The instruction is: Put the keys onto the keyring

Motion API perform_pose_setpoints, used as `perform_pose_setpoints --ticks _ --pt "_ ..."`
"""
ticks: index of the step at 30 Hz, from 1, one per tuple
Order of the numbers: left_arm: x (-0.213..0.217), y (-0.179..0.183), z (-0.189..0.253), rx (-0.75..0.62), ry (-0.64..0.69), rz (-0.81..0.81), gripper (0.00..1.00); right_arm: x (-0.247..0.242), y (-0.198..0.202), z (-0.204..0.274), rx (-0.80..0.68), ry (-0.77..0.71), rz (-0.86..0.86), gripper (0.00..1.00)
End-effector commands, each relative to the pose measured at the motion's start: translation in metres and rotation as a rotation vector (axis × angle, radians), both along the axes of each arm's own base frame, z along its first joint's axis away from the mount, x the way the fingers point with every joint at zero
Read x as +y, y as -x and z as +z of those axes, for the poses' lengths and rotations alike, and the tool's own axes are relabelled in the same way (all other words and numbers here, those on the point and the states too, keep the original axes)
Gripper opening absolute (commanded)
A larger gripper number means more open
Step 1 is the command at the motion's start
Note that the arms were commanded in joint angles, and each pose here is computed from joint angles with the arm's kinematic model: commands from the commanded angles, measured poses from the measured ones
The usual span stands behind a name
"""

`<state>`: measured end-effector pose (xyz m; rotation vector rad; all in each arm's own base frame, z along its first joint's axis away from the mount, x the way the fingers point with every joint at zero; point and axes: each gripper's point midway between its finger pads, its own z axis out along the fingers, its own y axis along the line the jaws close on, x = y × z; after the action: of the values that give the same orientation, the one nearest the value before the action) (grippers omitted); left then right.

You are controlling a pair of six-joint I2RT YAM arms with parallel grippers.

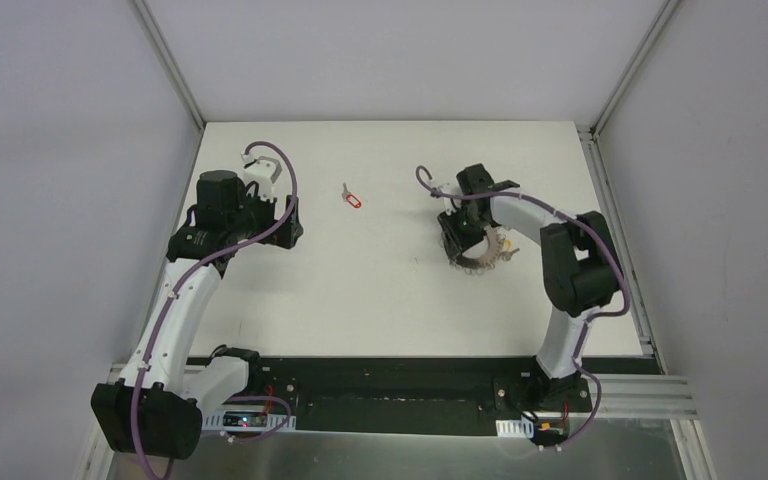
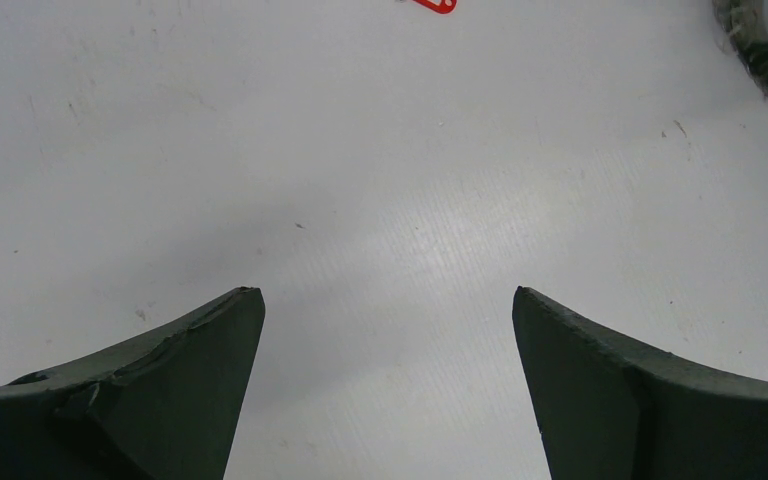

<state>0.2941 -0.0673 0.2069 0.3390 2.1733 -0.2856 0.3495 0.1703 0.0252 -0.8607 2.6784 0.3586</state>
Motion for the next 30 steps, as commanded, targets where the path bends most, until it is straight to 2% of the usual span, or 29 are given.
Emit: perform_pose_setpoints --ticks 1,6,10,18,24,30 --pt "-0.005 0.0 0.005 -0.029 0.011 -0.012 1.0 0.012 0.079 0.009 0.126 -0.042 0.101 0.27" --pt "-0.005 -0.001 0.003 -0.018 0.013 -0.01 1.0 0.03 0.137 0.016 0.132 -0.045 0.314 0.34" --pt "-0.004 0.0 0.004 -0.014 0.006 -0.009 1.0 0.041 0.15 0.027 0.088 -0.045 0.424 0.42" --pt "-0.001 0.001 0.004 -0.015 -0.013 -0.006 1.0 0.047 0.106 0.07 -0.108 -0.081 0.375 0.66" --pt "-0.002 0.002 0.0 -0.01 -0.008 -0.008 1.0 0.018 0.054 0.077 -0.154 -0.025 0.182 0.63" --pt "-0.008 -0.001 -0.009 0.008 0.008 -0.034 1.0 0.006 0.042 0.062 -0.126 0.017 0.104 0.59"
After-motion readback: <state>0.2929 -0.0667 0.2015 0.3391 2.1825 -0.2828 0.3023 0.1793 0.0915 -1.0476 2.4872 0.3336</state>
